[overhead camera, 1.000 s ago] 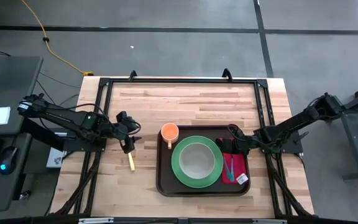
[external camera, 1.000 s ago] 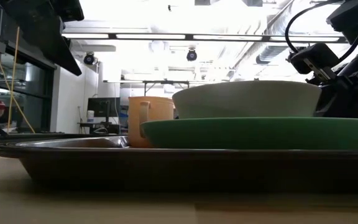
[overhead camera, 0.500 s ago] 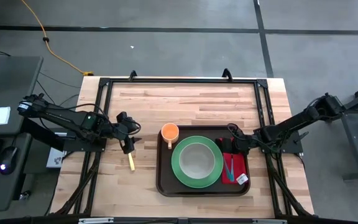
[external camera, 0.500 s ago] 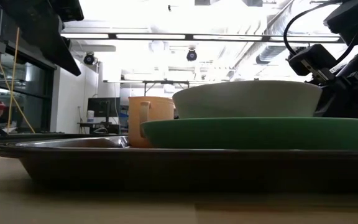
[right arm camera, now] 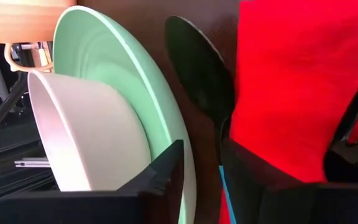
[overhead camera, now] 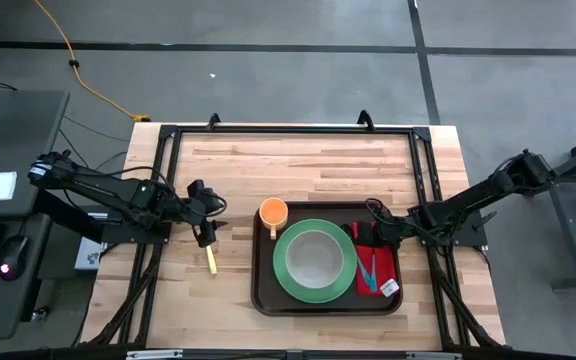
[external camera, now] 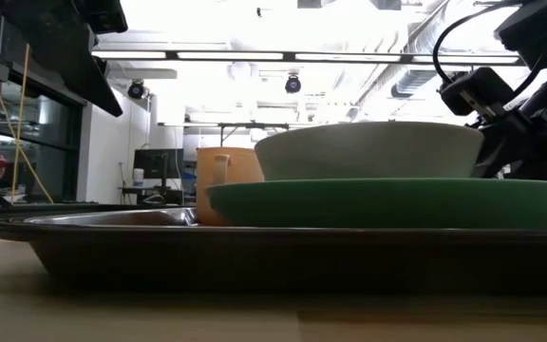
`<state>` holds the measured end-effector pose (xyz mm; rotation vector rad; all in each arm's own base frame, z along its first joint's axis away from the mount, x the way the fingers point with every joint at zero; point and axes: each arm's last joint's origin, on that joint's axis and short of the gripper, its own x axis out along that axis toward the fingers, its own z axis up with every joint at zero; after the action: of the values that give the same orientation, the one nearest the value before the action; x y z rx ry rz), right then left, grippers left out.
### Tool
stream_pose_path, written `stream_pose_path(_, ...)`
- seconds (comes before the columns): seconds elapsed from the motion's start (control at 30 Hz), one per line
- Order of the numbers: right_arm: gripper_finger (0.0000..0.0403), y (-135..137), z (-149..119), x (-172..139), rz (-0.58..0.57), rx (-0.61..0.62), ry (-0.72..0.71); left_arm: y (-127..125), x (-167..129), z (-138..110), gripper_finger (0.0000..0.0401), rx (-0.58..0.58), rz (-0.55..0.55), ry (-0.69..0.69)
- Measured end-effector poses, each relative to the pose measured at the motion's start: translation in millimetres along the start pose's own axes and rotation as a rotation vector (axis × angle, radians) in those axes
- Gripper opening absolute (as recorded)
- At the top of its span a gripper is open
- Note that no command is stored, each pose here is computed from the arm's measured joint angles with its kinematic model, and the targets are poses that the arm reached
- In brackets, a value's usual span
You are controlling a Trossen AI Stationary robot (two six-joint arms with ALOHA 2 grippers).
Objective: Set up tray
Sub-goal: Put the blue spoon to the left of the blue fork on the red napkin
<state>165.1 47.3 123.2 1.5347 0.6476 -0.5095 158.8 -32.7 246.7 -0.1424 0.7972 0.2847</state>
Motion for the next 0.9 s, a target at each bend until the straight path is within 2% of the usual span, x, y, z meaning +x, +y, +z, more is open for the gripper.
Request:
stream_pose_path(0.43,0.0097,1.8,-0.7,-0.6,0.017,0.002,0.016,-0.1,0.0,0.0,0.0282,0.001,-0.004,0.002)
stream_pose_path(0.9,0.0097,17.1,12.5,-24.6,0.186,-0.106,-0.177,-0.8,0.0,-0.1,0.0282,0.0,-0.026,0.01)
